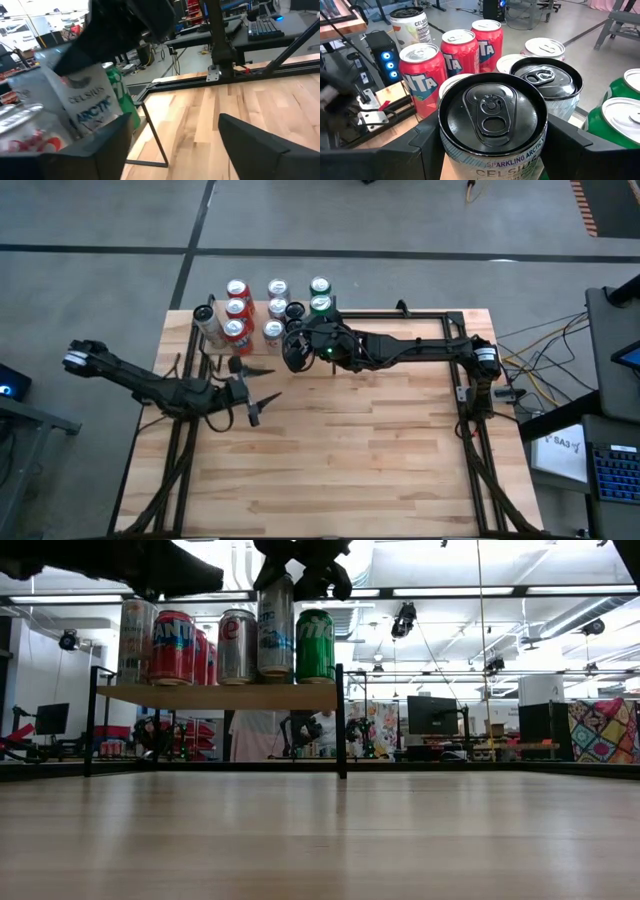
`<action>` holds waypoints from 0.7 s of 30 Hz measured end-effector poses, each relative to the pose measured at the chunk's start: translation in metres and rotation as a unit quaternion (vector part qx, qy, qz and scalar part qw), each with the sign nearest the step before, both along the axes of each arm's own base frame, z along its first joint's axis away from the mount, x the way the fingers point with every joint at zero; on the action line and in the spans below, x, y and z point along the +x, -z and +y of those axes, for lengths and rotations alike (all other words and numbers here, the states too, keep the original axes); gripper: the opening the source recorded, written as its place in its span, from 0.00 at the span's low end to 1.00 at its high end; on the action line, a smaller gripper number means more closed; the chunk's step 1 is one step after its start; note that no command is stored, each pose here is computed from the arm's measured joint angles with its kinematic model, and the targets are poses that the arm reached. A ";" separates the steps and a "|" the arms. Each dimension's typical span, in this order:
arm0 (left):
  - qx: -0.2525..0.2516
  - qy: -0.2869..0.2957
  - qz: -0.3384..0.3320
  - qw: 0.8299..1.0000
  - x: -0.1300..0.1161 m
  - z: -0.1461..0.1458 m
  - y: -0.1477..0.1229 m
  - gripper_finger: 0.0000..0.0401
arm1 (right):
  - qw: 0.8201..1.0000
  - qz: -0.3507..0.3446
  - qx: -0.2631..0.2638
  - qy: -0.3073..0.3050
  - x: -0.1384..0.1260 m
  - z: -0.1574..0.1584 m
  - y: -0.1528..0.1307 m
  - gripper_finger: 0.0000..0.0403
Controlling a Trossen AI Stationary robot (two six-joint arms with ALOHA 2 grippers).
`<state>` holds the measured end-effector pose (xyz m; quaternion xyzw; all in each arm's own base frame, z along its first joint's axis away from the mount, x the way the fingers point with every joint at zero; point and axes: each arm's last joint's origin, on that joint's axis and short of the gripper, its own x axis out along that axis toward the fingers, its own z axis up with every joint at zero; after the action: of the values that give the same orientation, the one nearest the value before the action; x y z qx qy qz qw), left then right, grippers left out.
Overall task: Place canned beverage on shelf
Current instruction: Put the white and blue soda can aligned with the other white and blue soda can on the shelf
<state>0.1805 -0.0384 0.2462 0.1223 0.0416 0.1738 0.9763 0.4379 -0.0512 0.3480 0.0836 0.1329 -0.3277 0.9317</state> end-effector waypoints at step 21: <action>0.012 -0.121 0.002 0.993 0.050 0.027 0.041 0.03 | 1.000 0.002 0.000 0.000 0.000 0.000 0.003 0.59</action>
<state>0.2310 -0.0110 0.2050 0.1289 0.0560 0.2907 0.9464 0.4380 -0.0512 0.3455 0.0831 0.1351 -0.3276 0.9314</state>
